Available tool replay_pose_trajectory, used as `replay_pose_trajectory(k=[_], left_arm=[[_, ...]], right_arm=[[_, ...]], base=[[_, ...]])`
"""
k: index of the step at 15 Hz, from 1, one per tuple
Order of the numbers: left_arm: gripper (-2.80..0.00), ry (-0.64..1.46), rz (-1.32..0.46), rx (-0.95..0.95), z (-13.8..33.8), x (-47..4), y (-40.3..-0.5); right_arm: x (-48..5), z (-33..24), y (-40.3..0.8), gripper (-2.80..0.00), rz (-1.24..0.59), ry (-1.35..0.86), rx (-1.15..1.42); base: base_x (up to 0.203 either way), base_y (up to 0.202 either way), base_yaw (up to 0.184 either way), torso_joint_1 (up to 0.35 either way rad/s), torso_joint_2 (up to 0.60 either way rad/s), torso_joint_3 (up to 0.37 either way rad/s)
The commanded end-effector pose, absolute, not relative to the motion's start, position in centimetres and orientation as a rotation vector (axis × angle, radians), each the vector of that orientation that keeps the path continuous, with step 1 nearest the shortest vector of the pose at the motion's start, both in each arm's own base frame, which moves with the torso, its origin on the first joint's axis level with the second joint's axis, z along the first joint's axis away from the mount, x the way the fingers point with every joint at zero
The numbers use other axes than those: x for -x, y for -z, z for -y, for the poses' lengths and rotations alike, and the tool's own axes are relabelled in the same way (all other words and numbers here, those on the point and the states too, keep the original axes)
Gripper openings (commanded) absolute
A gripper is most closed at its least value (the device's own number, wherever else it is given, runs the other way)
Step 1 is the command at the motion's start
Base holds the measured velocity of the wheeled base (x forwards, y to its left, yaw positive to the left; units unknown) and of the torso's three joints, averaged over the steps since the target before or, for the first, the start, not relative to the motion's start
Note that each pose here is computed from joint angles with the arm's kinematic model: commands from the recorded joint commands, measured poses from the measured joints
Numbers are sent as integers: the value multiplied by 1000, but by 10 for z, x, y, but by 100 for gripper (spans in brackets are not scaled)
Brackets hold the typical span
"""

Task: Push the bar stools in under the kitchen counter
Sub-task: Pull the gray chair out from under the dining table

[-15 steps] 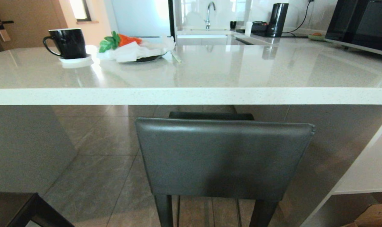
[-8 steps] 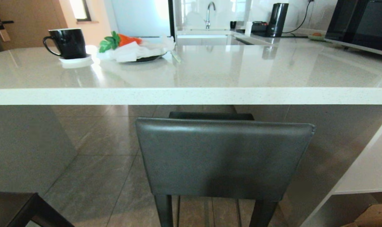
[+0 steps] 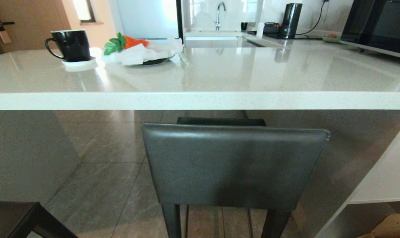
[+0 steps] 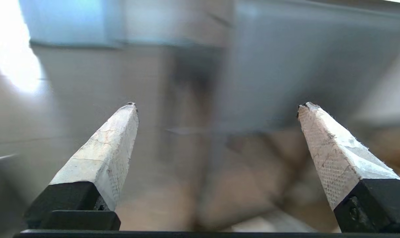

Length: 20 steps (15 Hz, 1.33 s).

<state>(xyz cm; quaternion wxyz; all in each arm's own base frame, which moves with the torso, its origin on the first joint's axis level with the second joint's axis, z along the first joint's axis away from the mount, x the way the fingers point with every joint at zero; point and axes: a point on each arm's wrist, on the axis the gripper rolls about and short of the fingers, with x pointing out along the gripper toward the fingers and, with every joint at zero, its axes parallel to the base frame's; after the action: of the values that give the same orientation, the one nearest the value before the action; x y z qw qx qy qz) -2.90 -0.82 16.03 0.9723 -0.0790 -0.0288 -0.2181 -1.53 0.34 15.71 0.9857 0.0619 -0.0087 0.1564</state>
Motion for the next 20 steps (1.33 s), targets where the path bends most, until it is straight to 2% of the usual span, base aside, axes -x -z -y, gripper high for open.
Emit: replay_pose_trajectory(k=[1,3,7,11,15,20], left_arm=[[0,522,-68,193,10,5,-166],[0,550,-145,222,12,-18,-165],[0,580,-236,254,18,-69,-153],[0,601,-160,241,23,-104,-146],[0,599,-178,246,23,-103,-140],[0,576,-194,250,21,-107,-138]], right_arm=[[-1,-6,-176,0,-83,-439,-265],[-6,-8,-174,0,-140,-562,-293],[-36,-19,-166,0,-230,-595,-281],[-73,-30,-164,0,-218,-569,-306],[-92,-14,-162,0,-206,-350,-329],[-107,43,-171,0,-144,117,-317]], base=[[0,0,0,0,0,0],[0,0,0,0,0,0],[0,0,0,0,0,0],[0,0,0,0,0,0],[0,0,0,0,0,0],[0,0,0,0,0,0]])
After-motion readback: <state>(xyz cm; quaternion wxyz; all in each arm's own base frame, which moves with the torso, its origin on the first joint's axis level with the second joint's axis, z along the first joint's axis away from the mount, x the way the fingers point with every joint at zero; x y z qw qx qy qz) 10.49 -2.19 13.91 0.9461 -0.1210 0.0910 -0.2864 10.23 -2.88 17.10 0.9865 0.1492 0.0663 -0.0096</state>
